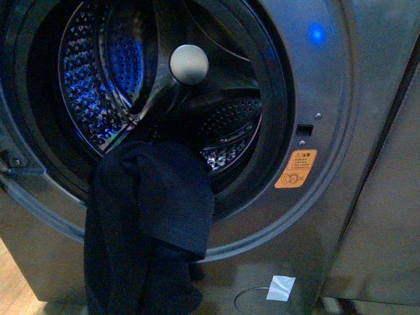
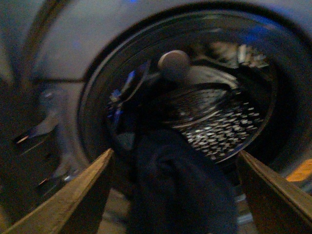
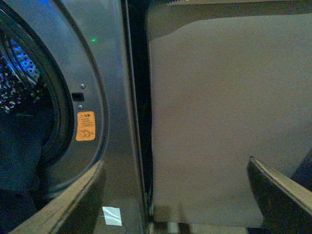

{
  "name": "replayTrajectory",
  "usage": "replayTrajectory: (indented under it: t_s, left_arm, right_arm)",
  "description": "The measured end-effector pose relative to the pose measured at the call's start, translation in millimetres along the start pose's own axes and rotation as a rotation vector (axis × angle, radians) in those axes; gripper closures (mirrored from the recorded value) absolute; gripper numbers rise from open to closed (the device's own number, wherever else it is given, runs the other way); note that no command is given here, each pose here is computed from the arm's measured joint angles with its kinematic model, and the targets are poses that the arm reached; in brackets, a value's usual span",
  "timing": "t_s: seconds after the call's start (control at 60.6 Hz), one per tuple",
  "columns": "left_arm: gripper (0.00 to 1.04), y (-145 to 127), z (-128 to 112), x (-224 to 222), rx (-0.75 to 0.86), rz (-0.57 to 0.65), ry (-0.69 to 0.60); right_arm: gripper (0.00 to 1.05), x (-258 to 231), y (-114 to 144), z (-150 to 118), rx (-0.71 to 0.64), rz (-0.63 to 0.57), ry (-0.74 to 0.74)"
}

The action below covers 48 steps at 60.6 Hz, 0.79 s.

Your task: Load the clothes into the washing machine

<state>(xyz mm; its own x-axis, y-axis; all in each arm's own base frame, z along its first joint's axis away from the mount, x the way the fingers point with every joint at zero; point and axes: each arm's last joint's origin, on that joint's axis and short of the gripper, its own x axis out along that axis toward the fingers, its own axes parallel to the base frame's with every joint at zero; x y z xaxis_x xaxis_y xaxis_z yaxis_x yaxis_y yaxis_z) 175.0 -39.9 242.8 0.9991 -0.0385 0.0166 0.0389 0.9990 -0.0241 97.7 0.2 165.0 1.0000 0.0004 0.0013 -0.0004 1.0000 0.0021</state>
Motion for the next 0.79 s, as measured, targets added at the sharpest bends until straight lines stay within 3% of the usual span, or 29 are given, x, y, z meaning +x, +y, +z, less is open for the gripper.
replayTrajectory:
  t_s: [0.396, 0.792]
  left_arm:
    - [1.02, 24.6, -41.3, -31.2, 0.016, 0.035, 0.017]
    - [1.01, 39.1, -61.3, -53.1, 0.018, 0.036, 0.017]
  right_arm:
    - [0.07, 0.0, 0.0, 0.0, 0.000, 0.002, 0.000]
    - [0.07, 0.0, 0.1, 0.0, 0.000, 0.002, 0.000]
